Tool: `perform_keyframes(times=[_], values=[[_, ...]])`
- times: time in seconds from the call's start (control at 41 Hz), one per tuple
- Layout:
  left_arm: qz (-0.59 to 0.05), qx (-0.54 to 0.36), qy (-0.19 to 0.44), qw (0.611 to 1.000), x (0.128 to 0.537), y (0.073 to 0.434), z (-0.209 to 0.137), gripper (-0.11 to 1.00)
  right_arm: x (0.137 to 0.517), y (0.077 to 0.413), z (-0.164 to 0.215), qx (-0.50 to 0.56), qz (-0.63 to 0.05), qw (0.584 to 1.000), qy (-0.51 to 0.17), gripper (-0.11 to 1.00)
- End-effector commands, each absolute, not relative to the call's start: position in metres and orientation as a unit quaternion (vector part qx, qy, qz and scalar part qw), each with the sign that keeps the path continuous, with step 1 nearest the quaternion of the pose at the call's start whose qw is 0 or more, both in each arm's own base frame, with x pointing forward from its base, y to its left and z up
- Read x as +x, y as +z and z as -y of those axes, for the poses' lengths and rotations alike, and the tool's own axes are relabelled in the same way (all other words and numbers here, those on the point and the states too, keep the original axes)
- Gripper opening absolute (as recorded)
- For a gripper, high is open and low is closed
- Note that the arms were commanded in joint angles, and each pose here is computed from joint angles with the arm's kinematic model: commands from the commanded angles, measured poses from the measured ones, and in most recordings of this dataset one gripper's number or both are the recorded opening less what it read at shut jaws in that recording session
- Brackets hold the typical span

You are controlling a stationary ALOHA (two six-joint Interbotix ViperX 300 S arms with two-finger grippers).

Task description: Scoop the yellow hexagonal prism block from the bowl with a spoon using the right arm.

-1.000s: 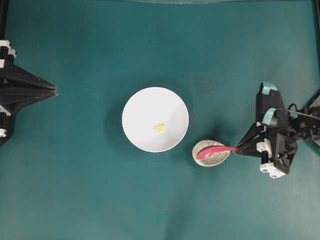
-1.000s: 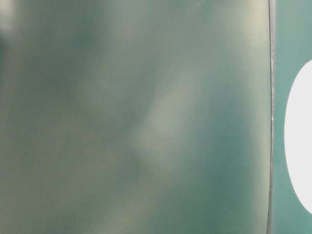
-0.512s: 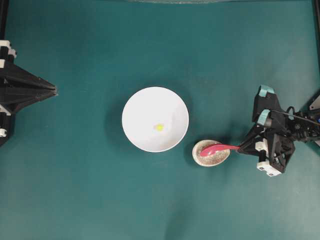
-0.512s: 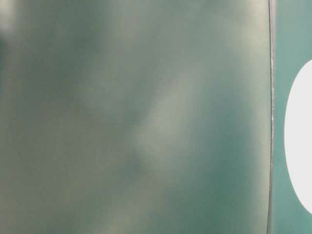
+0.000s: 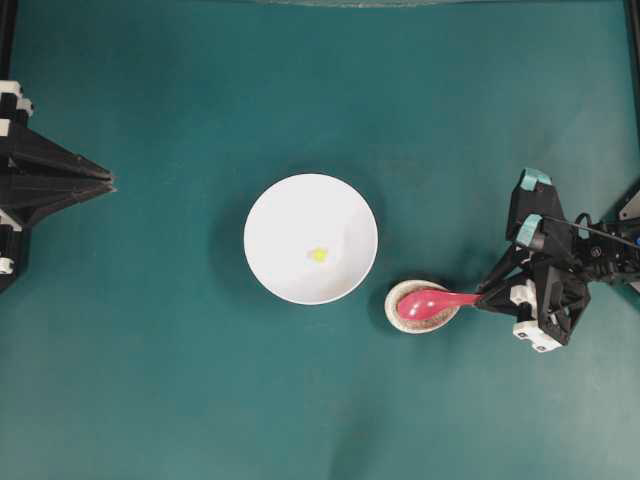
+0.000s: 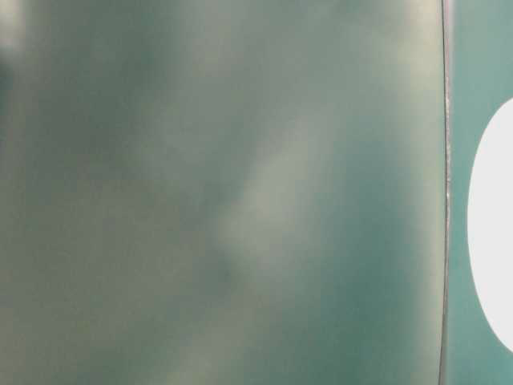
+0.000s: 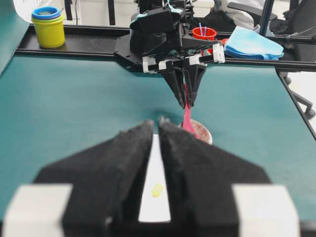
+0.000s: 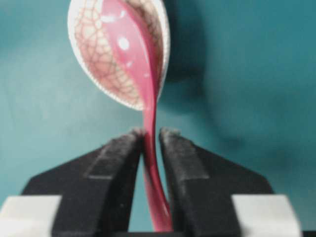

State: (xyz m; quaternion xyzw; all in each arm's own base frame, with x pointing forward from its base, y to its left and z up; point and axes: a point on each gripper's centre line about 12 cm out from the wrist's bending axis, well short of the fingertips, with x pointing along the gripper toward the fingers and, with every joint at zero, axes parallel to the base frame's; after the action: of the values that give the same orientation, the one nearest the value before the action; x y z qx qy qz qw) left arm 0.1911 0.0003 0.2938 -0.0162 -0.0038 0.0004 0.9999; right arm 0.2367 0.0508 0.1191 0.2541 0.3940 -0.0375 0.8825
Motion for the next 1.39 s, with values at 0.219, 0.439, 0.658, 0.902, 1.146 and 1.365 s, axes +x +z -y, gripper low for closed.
perform_keyframes(times=[0.219, 0.439, 0.658, 0.902, 1.146, 1.365], values=[[0.019, -0.017, 0.0, 1.0, 0.193, 0.306, 0.0, 0.14, 0.239, 0.124, -0.052, 0.249, -0.385, 0.888, -0.03, 0.47], [0.017, -0.016, 0.0, 1.0, 0.193, 0.305, 0.0, 0.14, 0.243, 0.13, -0.057, 0.217, -0.357, 0.909, -0.001, 0.47], [0.015, -0.017, 0.0, 1.0, 0.193, 0.305, 0.0, 0.14, 0.242, 0.132, -0.06, 0.17, -0.314, 0.933, 0.039, 0.47], [-0.001, -0.015, 0.002, 1.0, 0.193, 0.302, -0.001, 0.14, 0.22, 0.122, -0.052, 0.139, -0.248, 0.957, 0.058, 0.46], [-0.006, -0.016, 0.001, 1.0, 0.193, 0.3, 0.0, 0.14, 0.208, 0.12, -0.045, 0.1, -0.172, 0.978, 0.064, 0.46], [-0.005, -0.015, 0.001, 1.0, 0.193, 0.301, 0.0, 0.14, 0.207, 0.106, -0.047, 0.091, -0.171, 0.979, 0.069, 0.46]])
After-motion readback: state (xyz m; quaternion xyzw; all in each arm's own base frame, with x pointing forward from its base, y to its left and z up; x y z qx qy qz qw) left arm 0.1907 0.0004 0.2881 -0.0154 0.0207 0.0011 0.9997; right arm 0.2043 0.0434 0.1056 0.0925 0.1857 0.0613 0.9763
